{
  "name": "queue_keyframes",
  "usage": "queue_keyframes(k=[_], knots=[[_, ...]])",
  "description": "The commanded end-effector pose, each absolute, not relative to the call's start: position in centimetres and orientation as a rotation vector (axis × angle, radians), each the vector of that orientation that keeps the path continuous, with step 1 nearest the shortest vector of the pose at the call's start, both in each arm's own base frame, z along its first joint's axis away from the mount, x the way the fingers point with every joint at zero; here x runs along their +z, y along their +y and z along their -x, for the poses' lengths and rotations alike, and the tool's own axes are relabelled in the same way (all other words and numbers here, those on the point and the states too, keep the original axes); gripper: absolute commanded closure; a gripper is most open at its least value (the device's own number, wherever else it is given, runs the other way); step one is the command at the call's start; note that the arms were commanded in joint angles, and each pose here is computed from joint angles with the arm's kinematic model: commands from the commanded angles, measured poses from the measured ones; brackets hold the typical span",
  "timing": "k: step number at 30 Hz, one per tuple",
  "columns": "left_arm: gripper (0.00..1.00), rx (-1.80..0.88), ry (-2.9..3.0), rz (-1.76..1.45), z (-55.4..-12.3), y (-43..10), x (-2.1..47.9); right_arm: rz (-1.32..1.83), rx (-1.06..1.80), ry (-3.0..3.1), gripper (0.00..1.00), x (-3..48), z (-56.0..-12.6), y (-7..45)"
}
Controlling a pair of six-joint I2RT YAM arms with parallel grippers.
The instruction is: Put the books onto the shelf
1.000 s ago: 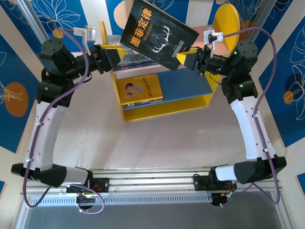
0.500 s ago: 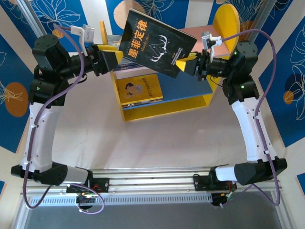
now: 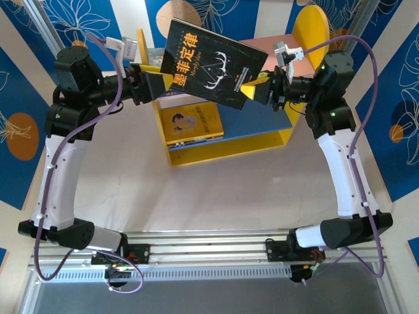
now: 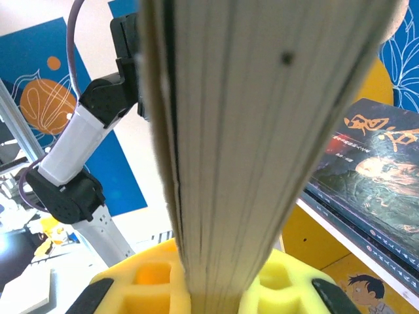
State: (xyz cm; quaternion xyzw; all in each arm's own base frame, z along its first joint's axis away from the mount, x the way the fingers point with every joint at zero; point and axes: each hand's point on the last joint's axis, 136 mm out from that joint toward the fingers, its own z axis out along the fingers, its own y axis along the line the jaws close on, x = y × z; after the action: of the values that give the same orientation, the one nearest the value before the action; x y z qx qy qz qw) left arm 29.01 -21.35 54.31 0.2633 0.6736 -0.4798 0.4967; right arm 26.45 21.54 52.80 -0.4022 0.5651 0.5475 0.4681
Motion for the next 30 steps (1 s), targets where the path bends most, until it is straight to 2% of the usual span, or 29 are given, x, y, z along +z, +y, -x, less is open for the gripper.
queue_keyframes(k=[1,11,18,23,24,26,28,30], knots=[[0.4,-1.164,1.533,-0.709,-27.5,-21.2,56.2,1.063,1.335,1.334,1.0,53.9,-25.1,22.1],[0.52,-1.2,1.5,-0.732,-27.2,-21.5,56.7,1.111,1.376,1.363,1.0,53.1,-25.2,22.9],[0.73,-1.216,1.489,-0.738,-27.2,-21.6,56.8,1.101,1.381,1.382,1.0,52.8,-25.7,23.0],[0.92,-1.238,1.469,-0.738,-27.2,-21.7,56.9,1.088,1.38,1.393,1.0,52.7,-26.1,23.1],[0.99,-1.244,1.463,-0.736,-27.2,-21.7,56.9,1.082,1.378,1.396,1.0,52.8,-26.2,23.1],[1.0,-1.25,1.45,-0.727,-27.3,-21.7,57.0,1.073,1.38,1.403,1.0,52.7,-26.5,23.1],[1.0,-1.258,1.439,-0.707,-27.6,-21.7,57.1,1.061,1.379,1.405,0.95,52.9,-26.6,23.1],[1.0,-1.253,1.424,-0.672,-27.9,-21.5,57.4,1.029,1.371,1.417,0.8,53.0,-27.2,23.2]])
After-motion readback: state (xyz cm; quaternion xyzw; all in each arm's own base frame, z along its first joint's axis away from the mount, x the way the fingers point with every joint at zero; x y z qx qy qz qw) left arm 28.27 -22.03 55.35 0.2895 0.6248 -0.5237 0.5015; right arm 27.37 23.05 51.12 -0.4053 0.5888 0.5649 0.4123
